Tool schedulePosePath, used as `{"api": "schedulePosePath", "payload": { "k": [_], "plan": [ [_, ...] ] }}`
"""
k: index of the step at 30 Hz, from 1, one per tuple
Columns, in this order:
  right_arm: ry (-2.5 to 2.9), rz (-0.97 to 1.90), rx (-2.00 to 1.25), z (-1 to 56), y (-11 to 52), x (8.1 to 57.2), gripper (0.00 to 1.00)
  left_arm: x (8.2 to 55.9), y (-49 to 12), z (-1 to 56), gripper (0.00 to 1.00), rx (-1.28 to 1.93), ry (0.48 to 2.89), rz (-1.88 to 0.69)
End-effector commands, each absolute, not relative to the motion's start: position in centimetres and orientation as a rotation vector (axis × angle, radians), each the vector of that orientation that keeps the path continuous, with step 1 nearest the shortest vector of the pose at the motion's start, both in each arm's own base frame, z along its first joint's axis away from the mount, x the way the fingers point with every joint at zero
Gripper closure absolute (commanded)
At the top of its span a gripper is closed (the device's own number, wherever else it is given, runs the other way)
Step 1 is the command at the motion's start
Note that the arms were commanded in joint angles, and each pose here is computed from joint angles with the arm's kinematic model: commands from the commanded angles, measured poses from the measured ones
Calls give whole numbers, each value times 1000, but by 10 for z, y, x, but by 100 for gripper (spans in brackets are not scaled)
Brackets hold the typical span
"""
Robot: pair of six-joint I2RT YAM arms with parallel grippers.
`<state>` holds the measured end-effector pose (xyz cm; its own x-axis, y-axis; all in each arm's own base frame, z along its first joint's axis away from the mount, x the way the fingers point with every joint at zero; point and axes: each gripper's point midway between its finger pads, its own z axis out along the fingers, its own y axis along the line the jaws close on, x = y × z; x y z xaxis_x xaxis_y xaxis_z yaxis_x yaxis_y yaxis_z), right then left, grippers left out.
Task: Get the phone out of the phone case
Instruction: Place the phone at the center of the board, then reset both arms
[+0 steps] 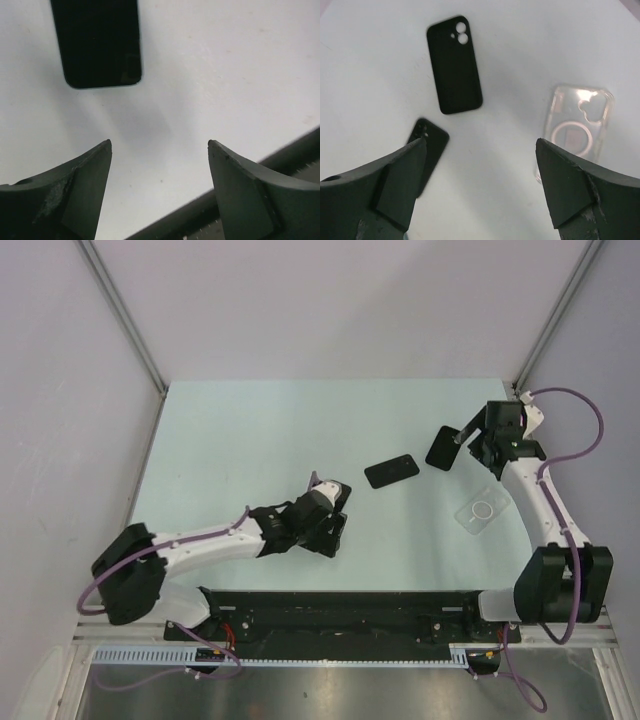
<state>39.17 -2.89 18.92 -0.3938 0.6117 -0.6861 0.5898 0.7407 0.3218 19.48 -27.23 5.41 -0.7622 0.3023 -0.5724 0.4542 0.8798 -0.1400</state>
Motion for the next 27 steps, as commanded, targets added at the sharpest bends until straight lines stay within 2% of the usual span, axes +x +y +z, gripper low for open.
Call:
{"api": "schedulePosePath", "payload": {
  "k": [1, 6, 11, 12, 17, 27],
  "plan": [
    [2079, -23, 879, 189, -20, 356, 5, 179, -277, 96, 18, 529, 2405, -577],
    [2134, -54, 803, 169, -1, 319, 5, 185, -271, 132, 14, 445, 2263, -646],
    [2145, -27, 730, 145, 15, 281, 6, 185, -271, 143, 3, 448, 2150, -723],
    [2179, -43, 729, 128, 14, 269, 6, 184, -274, 144, 3, 460, 2140, -746],
    [2140, 46, 777, 120, 21, 240, 7, 178, -284, 130, 2, 490, 2184, -786],
    [2140, 17, 800, 105, 18, 221, 8, 169, -292, 123, 3, 516, 2204, -848]
  ]
}}
